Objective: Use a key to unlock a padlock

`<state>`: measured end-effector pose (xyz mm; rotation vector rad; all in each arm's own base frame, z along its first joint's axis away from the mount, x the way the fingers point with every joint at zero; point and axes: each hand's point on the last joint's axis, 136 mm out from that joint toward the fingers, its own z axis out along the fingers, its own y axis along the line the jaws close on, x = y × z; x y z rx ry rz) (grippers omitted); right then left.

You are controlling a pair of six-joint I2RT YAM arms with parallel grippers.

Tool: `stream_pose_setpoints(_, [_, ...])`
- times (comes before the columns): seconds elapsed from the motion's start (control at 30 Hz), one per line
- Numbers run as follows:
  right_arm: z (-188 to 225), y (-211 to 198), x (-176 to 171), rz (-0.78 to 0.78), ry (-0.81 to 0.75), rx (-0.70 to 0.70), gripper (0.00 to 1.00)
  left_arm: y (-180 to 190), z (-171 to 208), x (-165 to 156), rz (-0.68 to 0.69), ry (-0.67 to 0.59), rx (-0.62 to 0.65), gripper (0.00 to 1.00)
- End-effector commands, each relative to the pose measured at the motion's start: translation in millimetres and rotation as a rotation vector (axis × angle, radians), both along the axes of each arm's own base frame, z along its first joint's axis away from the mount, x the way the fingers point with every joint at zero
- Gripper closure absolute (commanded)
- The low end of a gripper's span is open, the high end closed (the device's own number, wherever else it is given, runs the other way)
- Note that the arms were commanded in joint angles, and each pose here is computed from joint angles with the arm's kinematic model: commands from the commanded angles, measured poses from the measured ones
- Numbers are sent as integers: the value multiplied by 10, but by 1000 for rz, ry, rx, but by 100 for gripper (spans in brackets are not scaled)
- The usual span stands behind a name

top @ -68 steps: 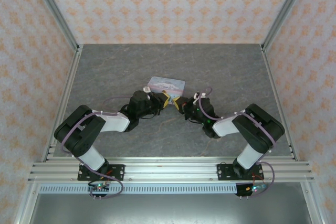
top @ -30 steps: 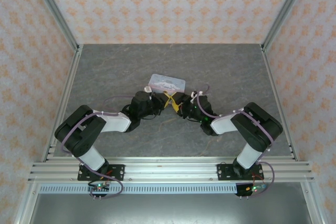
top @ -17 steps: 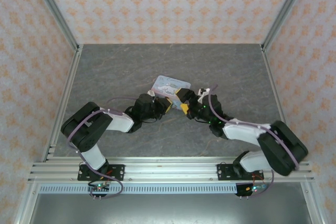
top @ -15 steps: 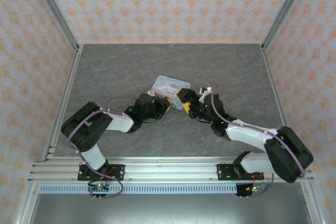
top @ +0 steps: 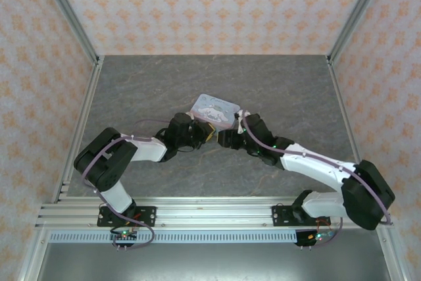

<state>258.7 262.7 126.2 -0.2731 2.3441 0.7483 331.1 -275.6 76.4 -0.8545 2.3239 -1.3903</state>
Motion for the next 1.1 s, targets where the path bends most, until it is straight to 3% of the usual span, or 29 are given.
stream_pose_setpoints(0.0, [-141,-41,-10,107,-89,-211,47,-88,234,-22,-59,-2,-29,100])
stream_pose_setpoints(0.17, [-230,-72,48,117,-128,-291,52,-110,321,-49,-78,17,-41,100])
stream_pose_setpoints(0.5, [-260,26,116,157,-135,-318,59,-143,437,-67,-96,18,-59,100])
stream_pose_setpoints(1.07, [-289,210,203,198,-123,-318,60,-154,443,-59,-97,18,-66,100])
